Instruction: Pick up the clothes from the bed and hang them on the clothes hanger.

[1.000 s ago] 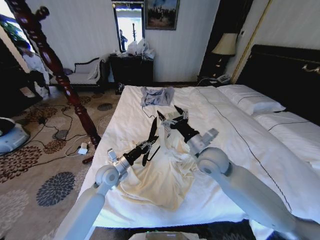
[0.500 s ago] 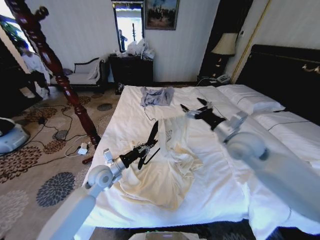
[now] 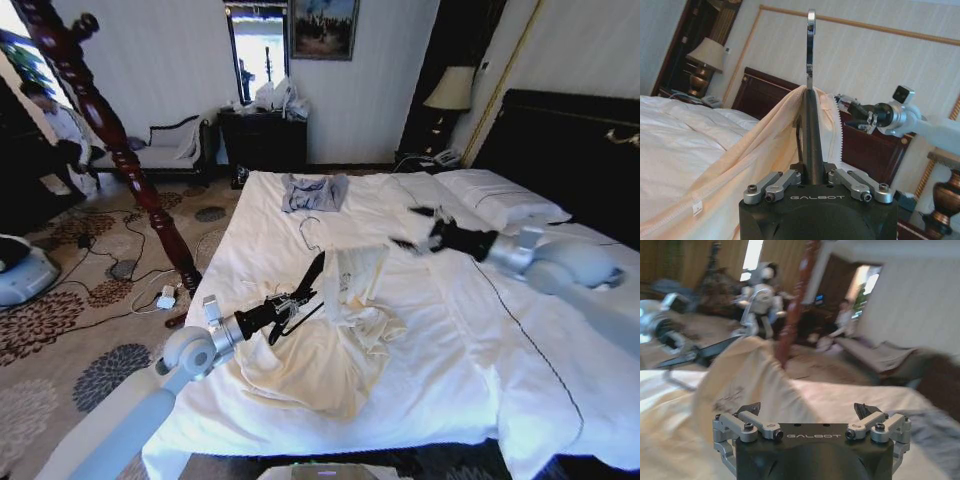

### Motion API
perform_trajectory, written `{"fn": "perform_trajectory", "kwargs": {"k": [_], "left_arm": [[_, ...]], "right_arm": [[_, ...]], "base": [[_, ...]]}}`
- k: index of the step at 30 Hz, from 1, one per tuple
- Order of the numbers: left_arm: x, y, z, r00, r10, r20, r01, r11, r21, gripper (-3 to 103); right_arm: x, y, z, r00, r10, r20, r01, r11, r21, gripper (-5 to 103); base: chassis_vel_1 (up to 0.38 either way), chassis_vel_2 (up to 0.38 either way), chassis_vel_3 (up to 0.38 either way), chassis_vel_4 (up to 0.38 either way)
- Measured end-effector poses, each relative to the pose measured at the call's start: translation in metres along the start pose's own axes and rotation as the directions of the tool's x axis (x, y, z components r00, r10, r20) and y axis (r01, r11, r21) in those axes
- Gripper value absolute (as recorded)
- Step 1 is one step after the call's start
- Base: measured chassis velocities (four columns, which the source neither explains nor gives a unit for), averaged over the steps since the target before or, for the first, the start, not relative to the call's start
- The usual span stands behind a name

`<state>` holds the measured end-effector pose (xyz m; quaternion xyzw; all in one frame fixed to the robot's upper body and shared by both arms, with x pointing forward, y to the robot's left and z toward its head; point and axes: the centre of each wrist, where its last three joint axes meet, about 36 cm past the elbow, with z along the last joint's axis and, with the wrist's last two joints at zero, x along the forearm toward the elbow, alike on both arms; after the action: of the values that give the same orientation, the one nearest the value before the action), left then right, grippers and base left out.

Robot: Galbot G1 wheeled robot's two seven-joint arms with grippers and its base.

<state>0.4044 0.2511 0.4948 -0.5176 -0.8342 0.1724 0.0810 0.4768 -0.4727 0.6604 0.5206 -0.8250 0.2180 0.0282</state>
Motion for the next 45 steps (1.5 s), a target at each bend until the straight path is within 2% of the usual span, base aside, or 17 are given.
{"fn": "perform_trajectory", "kwargs": {"k": [4,10,12,15,17,21,33,38,40,41,44,45], "left_arm": [[-0.004,-0.005,-0.003,0.999,0.026,-0.021,-0.027,1.0,-0.015,17],[-0.014,-0.012,0.001,0.995,0.073,-0.062,-0.074,0.997,-0.019,17],[-0.018,-0.014,0.002,0.994,0.086,-0.069,-0.087,0.996,-0.023,17],[-0.023,-0.016,-0.001,0.992,0.1,-0.08,-0.104,0.994,-0.044,17],[-0.025,-0.016,-0.001,0.991,0.104,-0.081,-0.108,0.993,-0.048,17],[-0.031,-0.016,-0.006,0.989,0.12,-0.091,-0.126,0.99,-0.066,17],[-0.045,-0.025,0.0,0.973,0.175,-0.15,-0.189,0.978,-0.086,17],[-0.05,-0.028,-0.002,0.968,0.191,-0.165,-0.209,0.973,-0.101,17],[-0.052,-0.029,-0.004,0.965,0.198,-0.169,-0.218,0.97,-0.106,17],[-0.053,-0.03,-0.004,0.965,0.201,-0.169,-0.22,0.97,-0.106,17],[-0.054,-0.03,-0.003,0.964,0.204,-0.171,-0.224,0.969,-0.104,17],[-0.055,-0.031,-0.002,0.963,0.207,-0.174,-0.227,0.969,-0.1,17]], "right_arm": [[-0.002,-0.001,0.007,0.999,-0.038,-0.006,0.038,0.999,-0.024,100],[-0.003,-0.004,0.012,1.0,0.018,-0.016,-0.019,0.999,-0.036,100],[0.0,-0.006,0.013,1.0,0.003,-0.023,-0.004,0.999,-0.039,100],[0.009,-0.013,0.011,0.994,-0.089,-0.061,0.086,0.995,-0.05,100],[0.011,-0.014,0.01,0.991,-0.111,-0.073,0.107,0.993,-0.055,100],[0.021,-0.022,0.01,0.971,-0.206,-0.123,0.195,0.976,-0.098,100],[0.023,-0.029,0.027,0.953,-0.278,-0.117,0.26,0.954,-0.148,100],[0.021,-0.031,0.032,0.936,-0.332,-0.118,0.311,0.936,-0.161,100],[0.019,-0.033,0.035,0.917,-0.381,-0.114,0.36,0.917,-0.172,101],[0.018,-0.034,0.036,0.911,-0.395,-0.115,0.374,0.911,-0.173,91],[0.016,-0.035,0.039,0.9,-0.421,-0.117,0.398,0.9,-0.177,91],[0.014,-0.035,0.041,0.894,-0.433,-0.117,0.41,0.894,-0.18,80]], "base": [[0.0,0.0,0.0,0.0],[0.0,0.0,0.0,0.0],[0.0,0.0,0.0,0.0],[0.0,0.0,0.0,0.0],[0.0,0.0,0.0,0.0],[0.0,0.0,0.0,0.0],[0.0,0.0,0.0,0.0],[0.0,0.0,0.0,0.0],[0.0,0.0,0.0,0.0],[0.0,0.0,0.0,0.0],[0.0,0.0,0.0,0.0],[0.0,0.0,0.0,0.0]]}}
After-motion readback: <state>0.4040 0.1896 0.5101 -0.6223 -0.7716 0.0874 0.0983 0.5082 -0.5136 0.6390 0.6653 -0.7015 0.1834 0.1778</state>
